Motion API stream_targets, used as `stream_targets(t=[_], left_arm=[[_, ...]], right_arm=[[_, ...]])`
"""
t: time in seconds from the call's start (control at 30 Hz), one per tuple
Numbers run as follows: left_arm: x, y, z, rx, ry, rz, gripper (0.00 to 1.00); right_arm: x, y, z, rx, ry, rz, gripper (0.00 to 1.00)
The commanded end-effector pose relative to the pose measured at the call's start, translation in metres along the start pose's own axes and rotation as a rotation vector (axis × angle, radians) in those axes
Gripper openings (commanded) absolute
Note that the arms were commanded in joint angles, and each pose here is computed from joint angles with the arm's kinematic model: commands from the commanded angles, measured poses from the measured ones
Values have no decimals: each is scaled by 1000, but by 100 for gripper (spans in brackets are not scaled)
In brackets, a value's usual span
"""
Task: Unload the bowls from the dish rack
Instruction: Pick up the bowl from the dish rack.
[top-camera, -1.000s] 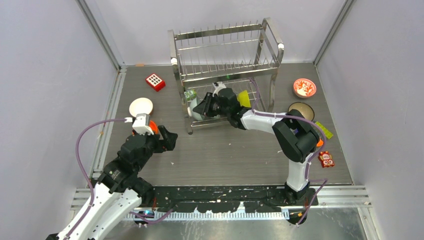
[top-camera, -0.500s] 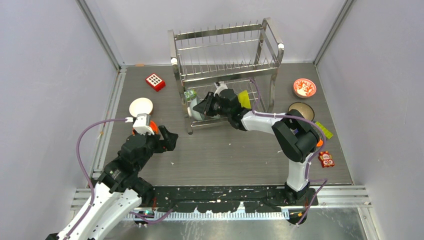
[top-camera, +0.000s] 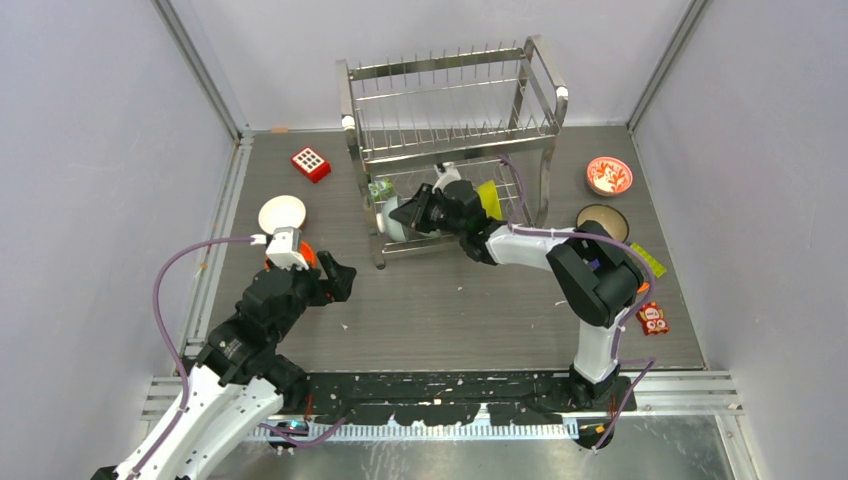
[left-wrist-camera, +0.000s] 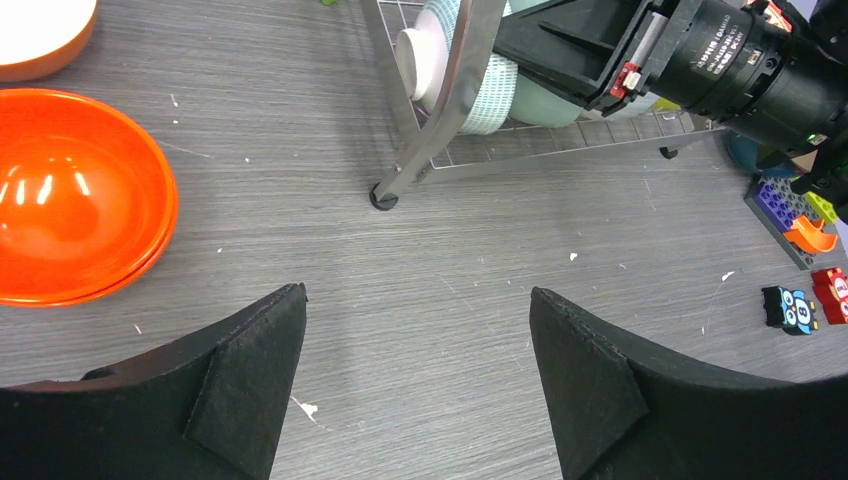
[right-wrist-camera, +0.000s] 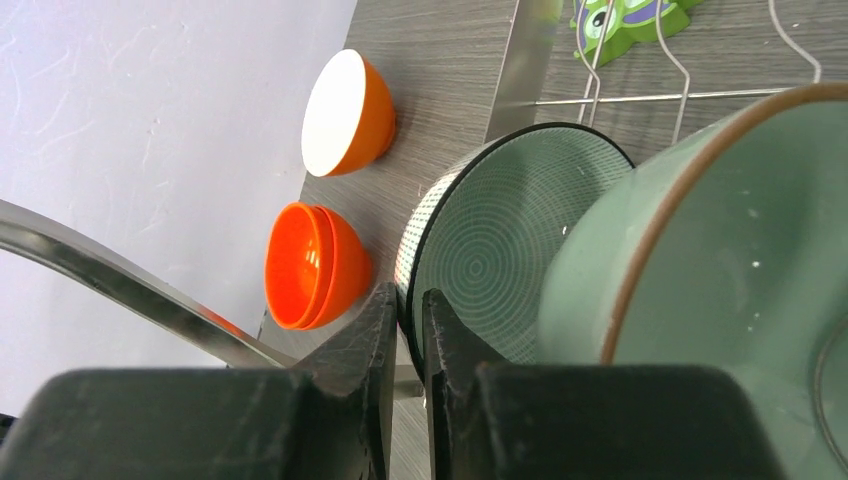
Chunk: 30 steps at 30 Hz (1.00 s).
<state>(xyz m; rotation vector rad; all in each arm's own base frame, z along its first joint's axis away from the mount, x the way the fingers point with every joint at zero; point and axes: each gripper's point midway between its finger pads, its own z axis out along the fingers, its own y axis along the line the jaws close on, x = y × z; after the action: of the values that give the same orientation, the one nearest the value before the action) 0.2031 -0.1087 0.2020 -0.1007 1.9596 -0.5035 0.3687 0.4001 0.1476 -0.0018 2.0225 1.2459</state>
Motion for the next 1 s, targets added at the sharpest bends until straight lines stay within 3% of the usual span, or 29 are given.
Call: stream_targets(t=[0.0,0.33,0.97], left_arm=[[-7,-4,0,18,-30,-1,83],[-7,-5,0,20,-32,-2,83],[-7,-4,1,14,-29,0,83]], right_arm=[[-27,41,-20,-96,-72,5,1],[-40,45,-29,-104,-110,9,1],[-53,53,-35,-273,-169,170,1]])
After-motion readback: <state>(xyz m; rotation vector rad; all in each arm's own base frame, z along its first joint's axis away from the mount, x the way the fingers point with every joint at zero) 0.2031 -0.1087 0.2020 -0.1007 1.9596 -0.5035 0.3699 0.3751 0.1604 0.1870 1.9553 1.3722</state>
